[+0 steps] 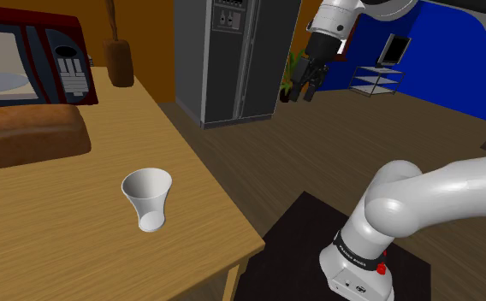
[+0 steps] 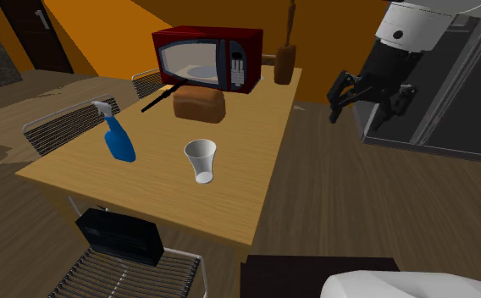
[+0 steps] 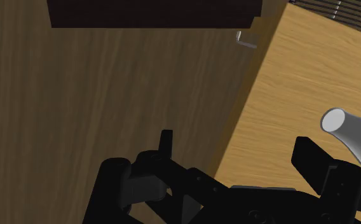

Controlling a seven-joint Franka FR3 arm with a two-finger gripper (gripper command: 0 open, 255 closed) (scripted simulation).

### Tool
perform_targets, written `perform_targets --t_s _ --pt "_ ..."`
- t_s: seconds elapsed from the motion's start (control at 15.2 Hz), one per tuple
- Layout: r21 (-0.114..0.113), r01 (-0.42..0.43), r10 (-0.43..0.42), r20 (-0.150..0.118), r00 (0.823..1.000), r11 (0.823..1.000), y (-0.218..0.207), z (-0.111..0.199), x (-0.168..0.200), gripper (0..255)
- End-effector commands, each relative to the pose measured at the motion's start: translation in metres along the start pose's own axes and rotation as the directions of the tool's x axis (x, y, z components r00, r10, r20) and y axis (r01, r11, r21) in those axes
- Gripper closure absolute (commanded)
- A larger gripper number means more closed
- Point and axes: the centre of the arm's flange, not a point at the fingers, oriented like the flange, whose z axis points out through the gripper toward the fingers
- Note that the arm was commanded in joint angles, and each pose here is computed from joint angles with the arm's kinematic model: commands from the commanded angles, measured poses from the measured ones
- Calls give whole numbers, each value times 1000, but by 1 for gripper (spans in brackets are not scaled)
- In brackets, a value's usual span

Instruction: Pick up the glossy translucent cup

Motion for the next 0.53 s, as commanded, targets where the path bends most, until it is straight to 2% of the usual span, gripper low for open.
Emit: perform_targets --t_s 0.0,0.46 --pt "0 0 0 0 1000 1000 0 0 0 0" --pt "34 -43 43 15 999 999 -67 54 23 0"
